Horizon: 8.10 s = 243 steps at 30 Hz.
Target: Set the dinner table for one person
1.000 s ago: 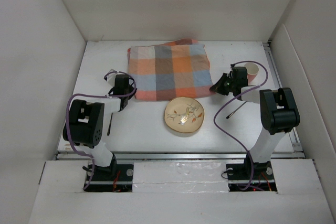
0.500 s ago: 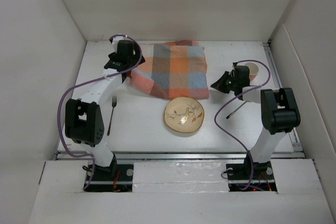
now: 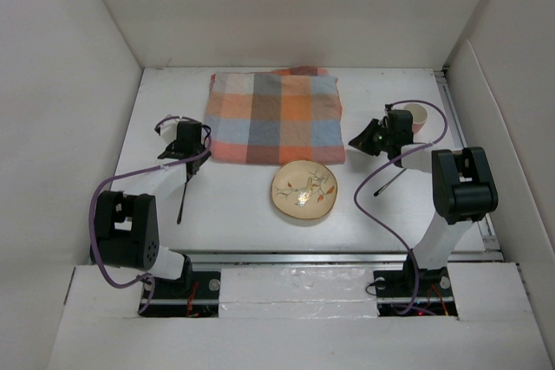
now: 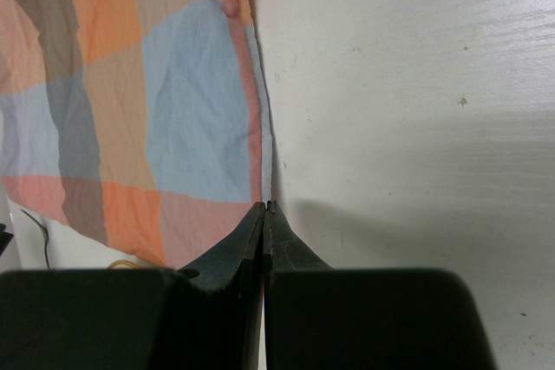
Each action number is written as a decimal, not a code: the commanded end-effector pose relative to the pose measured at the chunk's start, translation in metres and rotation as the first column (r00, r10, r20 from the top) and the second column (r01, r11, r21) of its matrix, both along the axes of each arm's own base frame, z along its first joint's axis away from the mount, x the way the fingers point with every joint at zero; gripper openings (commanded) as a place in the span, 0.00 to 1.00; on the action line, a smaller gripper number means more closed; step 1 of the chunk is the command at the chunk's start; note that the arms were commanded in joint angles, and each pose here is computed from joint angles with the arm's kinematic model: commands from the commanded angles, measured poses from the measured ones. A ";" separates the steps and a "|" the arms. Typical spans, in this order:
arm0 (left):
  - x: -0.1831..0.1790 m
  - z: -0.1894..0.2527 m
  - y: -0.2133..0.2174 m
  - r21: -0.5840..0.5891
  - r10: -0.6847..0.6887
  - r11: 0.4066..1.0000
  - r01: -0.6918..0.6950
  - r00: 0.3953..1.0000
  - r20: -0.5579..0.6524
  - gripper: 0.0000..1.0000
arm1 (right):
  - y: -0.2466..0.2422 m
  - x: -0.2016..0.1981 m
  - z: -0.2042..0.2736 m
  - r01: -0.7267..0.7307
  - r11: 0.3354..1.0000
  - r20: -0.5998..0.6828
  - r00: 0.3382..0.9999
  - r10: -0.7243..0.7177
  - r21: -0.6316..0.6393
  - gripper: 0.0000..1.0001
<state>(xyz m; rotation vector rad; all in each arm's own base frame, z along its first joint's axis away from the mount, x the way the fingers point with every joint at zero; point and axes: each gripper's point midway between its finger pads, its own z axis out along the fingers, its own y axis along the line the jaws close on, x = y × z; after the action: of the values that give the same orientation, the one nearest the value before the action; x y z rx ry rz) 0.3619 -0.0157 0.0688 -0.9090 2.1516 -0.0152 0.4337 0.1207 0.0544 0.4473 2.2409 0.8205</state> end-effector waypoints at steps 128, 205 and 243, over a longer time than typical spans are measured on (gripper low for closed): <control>-0.088 0.238 -0.125 0.335 -0.645 0.761 0.555 0.598 0.476 0.29 | 0.152 0.142 0.080 -0.283 0.950 0.145 0.954 0.263 0.135 0.43; 0.160 0.129 -0.091 0.182 -0.684 0.720 0.670 0.730 0.017 0.00 | 0.034 -0.036 0.152 -0.162 0.987 0.403 0.902 0.153 -0.013 0.19; 0.208 -0.010 -0.121 -0.025 -0.700 0.711 0.703 0.704 -0.120 0.00 | 0.054 -0.023 0.125 -0.183 0.981 0.345 0.919 0.193 -0.061 0.34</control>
<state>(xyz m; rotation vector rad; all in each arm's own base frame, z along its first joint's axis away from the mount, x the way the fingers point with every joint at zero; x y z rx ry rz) 0.5667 -0.1345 0.0450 -0.0041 2.5097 -0.3127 0.3981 0.1722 0.1586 0.1020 2.0435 0.9111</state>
